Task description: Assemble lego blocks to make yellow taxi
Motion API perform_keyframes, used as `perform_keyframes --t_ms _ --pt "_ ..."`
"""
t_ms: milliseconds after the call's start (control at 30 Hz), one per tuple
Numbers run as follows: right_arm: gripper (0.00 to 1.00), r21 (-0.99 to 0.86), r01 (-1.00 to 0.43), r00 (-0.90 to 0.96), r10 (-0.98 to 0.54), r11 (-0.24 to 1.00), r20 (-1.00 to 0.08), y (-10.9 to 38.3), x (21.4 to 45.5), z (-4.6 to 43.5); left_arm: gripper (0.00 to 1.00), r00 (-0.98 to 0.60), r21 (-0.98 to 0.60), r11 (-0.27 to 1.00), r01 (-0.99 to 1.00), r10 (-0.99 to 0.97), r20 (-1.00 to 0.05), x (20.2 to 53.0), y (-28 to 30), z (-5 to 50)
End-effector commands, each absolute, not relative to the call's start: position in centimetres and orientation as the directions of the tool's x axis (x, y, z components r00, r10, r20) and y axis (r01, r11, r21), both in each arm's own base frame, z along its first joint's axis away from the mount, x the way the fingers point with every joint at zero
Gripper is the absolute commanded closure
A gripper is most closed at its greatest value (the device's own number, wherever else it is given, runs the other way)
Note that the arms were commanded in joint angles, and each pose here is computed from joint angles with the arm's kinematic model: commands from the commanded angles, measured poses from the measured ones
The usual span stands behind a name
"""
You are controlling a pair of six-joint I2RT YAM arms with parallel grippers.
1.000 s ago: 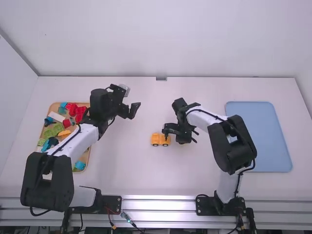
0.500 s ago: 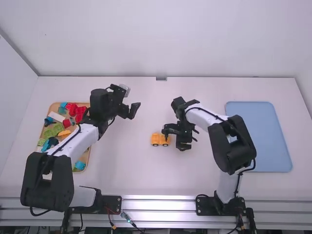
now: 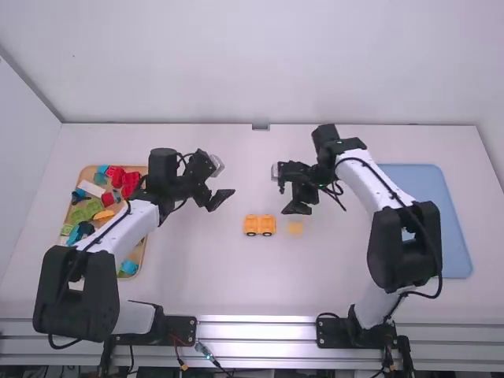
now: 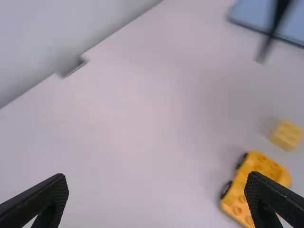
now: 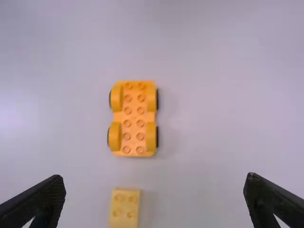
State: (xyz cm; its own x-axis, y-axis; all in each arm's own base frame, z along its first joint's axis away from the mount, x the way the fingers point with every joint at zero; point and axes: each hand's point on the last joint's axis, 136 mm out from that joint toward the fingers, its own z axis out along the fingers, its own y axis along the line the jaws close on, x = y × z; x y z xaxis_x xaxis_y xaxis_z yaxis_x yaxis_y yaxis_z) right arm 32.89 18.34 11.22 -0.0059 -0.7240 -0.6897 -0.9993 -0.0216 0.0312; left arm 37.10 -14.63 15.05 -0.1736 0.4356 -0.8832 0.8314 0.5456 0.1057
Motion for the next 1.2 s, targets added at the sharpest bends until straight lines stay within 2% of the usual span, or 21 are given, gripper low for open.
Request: perform_keyframes --t_ms 0,233,367,433,567,767,1000,1100,1167 --pt "0.01 0.097 -0.995 -0.069 -0.537 -0.024 -0.841 18.9 31.5 12.5 0.01 0.046 0.209 0.335 0.919 0.434 -0.900 35.1 -16.8 15.6" --pt "0.01 0.121 -0.991 -0.135 -0.440 0.060 -0.888 16.4 31.1 9.7 0.01 0.156 0.208 0.112 0.972 0.358 -0.921 32.4 -18.4 11.8" --pt "0.01 0.096 -0.993 -0.118 -0.470 0.070 -0.875 16.0 30.5 7.5 0.01 0.135 0.171 0.079 0.982 0.334 -0.933 32.0 -18.6 10.2" --pt "0.01 0.061 -0.996 -0.086 -0.529 0.065 -0.844 15.9 29.7 5.0 0.01 0.153 0.171 0.034 0.985 0.292 -0.944 31.3 -19.0 9.1" --pt "0.14 0.036 -0.993 -0.089 -0.547 0.108 -0.833 15.6 29.4 2.7 0.01 0.181 0.185 -0.005 0.983 0.226 -0.957 31.0 -19.4 8.2" --pt "0.07 0.004 -0.985 -0.092 -0.513 0.171 -0.853 14.3 29.1 0.6 0.01 0.152 0.156 0.002 0.988 0.211 -0.966 31.5 -19.5 7.1" --pt "0.11 0.050 -0.983 -0.128 -0.463 0.177 -0.877 14.1 29.8 -1.4 0.01 0.184 0.179 -0.039 0.983 0.200 -0.963 31.0 -21.1 7.3" --pt "0.16 0.051 -0.990 -0.105 -0.444 0.131 -0.890 14.3 29.8 -1.6 0.01 0.198 0.189 -0.066 0.980 0.201 -0.959 30.5 -22.0 7.2" --pt "0.26 0.034 -0.996 -0.066 -0.450 0.079 -0.891 14.3 29.2 -1.9 0.01 0.205 0.192 -0.082 0.978 0.198 -0.959 30.2 -22.6 7.3"
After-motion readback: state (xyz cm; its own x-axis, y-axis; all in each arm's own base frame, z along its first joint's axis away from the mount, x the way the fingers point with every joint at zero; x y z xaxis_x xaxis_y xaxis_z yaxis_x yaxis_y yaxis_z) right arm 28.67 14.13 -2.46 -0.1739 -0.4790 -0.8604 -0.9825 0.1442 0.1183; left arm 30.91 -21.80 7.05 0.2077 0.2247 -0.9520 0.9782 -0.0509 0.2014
